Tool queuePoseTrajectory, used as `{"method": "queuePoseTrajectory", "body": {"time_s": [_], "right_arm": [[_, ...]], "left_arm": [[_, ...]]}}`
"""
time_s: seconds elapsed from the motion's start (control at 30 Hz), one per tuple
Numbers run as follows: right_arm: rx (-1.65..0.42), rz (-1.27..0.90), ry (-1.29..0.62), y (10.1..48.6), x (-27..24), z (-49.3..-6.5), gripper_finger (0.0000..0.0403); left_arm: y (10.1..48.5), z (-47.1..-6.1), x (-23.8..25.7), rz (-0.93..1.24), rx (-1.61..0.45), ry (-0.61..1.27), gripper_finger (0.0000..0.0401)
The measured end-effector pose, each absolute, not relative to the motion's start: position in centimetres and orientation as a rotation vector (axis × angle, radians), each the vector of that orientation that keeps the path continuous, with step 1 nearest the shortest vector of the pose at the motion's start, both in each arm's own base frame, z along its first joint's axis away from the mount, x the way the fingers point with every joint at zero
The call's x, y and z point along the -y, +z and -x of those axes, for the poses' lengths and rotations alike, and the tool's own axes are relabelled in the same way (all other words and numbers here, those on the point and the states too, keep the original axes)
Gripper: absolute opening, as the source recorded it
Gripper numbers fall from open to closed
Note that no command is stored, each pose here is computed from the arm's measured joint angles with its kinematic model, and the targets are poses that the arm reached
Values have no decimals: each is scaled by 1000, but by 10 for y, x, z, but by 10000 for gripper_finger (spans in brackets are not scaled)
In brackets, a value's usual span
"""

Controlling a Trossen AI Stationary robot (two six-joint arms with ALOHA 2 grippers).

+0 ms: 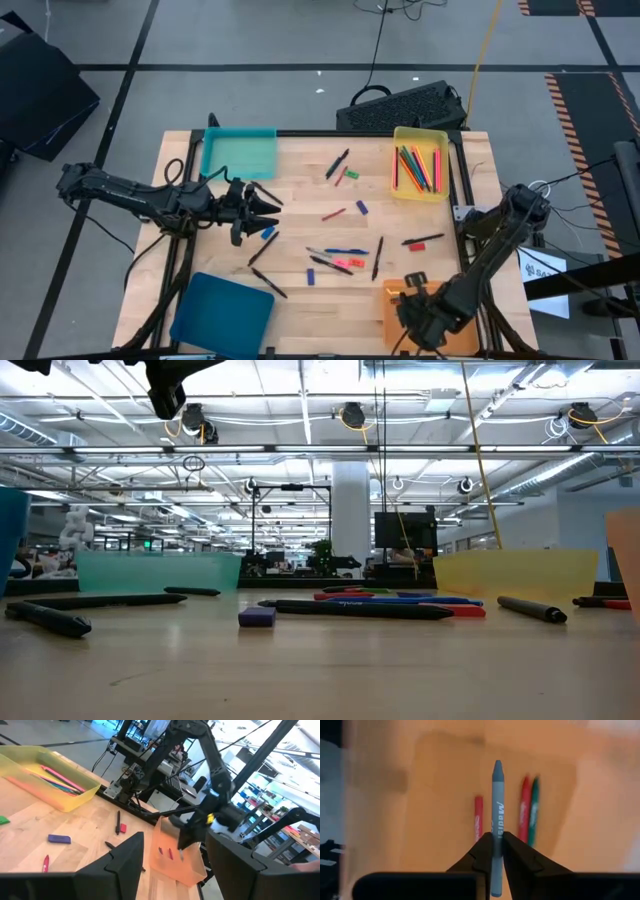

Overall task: Sort crayons/erasers/pens/pencils in bins
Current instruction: Put the gray crayon into the orange bin

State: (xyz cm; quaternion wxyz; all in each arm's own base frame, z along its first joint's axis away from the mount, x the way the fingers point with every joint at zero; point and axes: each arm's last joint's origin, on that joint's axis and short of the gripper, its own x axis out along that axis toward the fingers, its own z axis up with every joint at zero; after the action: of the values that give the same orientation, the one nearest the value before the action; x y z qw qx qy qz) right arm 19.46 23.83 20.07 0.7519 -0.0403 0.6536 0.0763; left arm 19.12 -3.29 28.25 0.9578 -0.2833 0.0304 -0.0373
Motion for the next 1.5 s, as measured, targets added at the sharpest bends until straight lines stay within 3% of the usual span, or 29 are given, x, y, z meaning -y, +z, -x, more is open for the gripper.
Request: {"method": "queuePoseTrajectory", "body": {"time_s": [0.17, 0.3, 0.5, 0.67, 0.8, 1.1, 1.3, 1.5], "right_arm": [[-1499, 20, 111, 167, -230, -180, 59], [-1548, 30, 165, 163, -225, -180, 96], [-1421, 22, 264, 211, -216, -209, 137], [-1162, 111, 133, 251, -186, -249, 141], [-1052, 152, 66, 253, -150, -288, 141], [-883, 127, -10, 216, -97, -369, 141], [-928, 166, -12, 182, -99, -407, 141], [-996, 97, -81, 153, -88, -418, 141]], "left_arm": [[282, -191, 33, 575, -62, -76, 216], [282, -191, 33, 575, -62, -76, 216], [282, -191, 33, 575, -61, -76, 216], [283, -191, 33, 575, -61, -76, 216], [283, -191, 33, 575, -61, -76, 216], [283, -191, 33, 575, -61, -75, 216], [283, -191, 33, 575, -61, -76, 216], [283, -191, 33, 575, -61, -75, 216]]}}
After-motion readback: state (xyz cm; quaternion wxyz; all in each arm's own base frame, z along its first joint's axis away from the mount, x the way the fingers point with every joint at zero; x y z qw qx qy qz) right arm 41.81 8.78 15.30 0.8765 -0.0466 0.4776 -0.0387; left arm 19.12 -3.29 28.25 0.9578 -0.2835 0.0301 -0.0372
